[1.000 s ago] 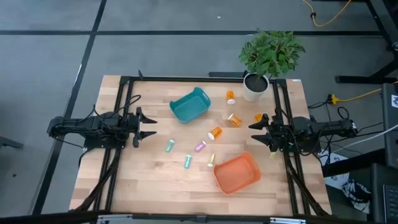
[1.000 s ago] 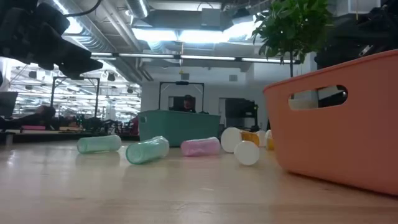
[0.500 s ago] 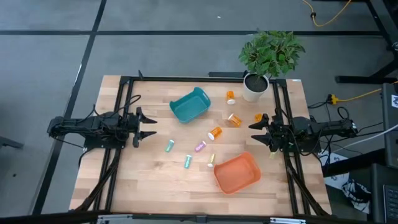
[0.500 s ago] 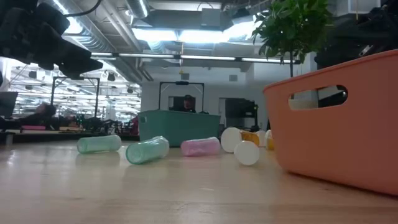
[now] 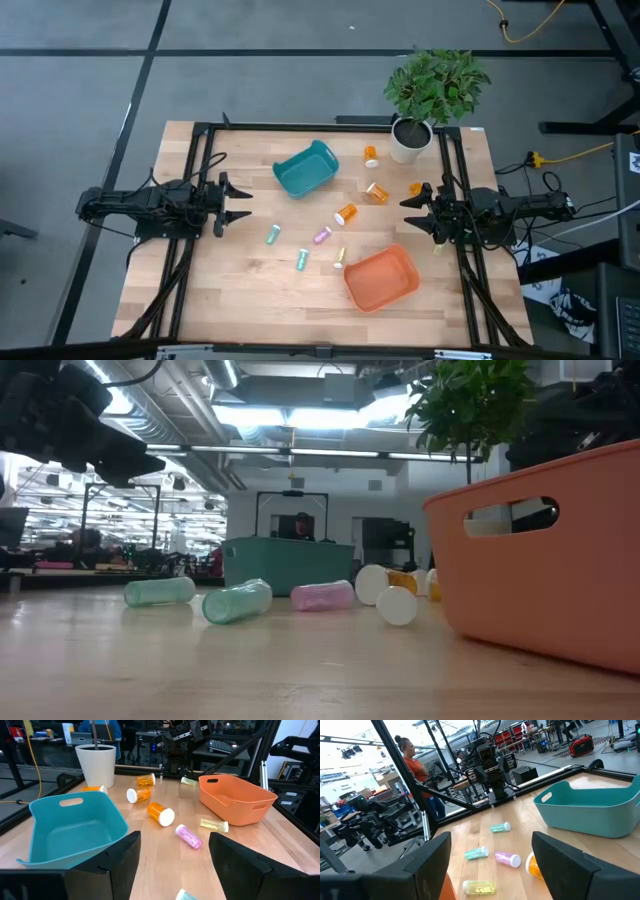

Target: Pick and place medicine bottles into bin by pill shape (circle, oval)

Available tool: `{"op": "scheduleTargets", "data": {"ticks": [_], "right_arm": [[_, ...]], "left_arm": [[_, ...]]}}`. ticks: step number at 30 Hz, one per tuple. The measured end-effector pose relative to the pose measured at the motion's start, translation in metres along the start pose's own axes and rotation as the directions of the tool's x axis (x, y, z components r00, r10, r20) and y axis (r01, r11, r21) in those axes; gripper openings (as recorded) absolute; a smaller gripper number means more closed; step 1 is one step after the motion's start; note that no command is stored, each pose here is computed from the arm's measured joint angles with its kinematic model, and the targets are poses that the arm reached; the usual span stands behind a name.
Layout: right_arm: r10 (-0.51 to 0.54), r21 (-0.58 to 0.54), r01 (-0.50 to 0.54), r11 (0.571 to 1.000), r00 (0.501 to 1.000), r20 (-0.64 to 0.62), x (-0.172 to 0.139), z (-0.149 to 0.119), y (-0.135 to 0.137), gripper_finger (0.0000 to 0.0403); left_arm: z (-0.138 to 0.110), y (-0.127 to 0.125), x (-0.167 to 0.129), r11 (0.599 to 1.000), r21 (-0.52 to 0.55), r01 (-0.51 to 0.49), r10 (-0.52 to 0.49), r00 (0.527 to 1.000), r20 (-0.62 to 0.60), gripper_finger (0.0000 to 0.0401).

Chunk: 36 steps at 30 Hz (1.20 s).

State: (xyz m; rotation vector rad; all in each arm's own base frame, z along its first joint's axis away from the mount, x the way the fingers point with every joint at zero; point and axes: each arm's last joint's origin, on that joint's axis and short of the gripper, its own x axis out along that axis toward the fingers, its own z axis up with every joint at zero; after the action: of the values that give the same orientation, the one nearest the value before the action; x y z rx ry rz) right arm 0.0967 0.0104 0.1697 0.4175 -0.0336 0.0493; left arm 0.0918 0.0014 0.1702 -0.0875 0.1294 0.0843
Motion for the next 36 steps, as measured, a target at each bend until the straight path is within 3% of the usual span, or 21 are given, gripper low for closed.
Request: {"op": "scheduleTargets", "data": {"ticks": [11, 19, 32, 36], "right_arm": [[0.000, 0.001, 0.000, 1.000, 1.000, 0.005, 0.000, 0.000, 0.000, 0.0280], [-0.090, -0.008, 0.092, 0.996, 0.988, 0.129, -0.001, 0.009, 0.000, 0.0280], [-0.067, -0.029, 0.073, 0.997, 0.982, 0.174, -0.001, 0.013, 0.002, 0.0280], [-0.046, 0.097, 0.020, 0.995, 0.961, 0.273, -0.003, 0.023, 0.005, 0.0280]], "left_arm": [[0.000, 0.000, 0.000, 1.000, 0.000, 0.000, 0.000, 1.000, -0.001, 0.0229], [0.000, 0.000, 0.000, 1.000, 0.000, 0.000, 0.000, 1.000, 0.000, 0.0229], [0.000, 0.000, 0.000, 1.000, 0.000, 0.000, 0.000, 1.000, 0.000, 0.0229], [0.000, 0.000, 0.000, 1.000, 0.000, 0.000, 0.000, 1.000, -0.001, 0.0229]]}}
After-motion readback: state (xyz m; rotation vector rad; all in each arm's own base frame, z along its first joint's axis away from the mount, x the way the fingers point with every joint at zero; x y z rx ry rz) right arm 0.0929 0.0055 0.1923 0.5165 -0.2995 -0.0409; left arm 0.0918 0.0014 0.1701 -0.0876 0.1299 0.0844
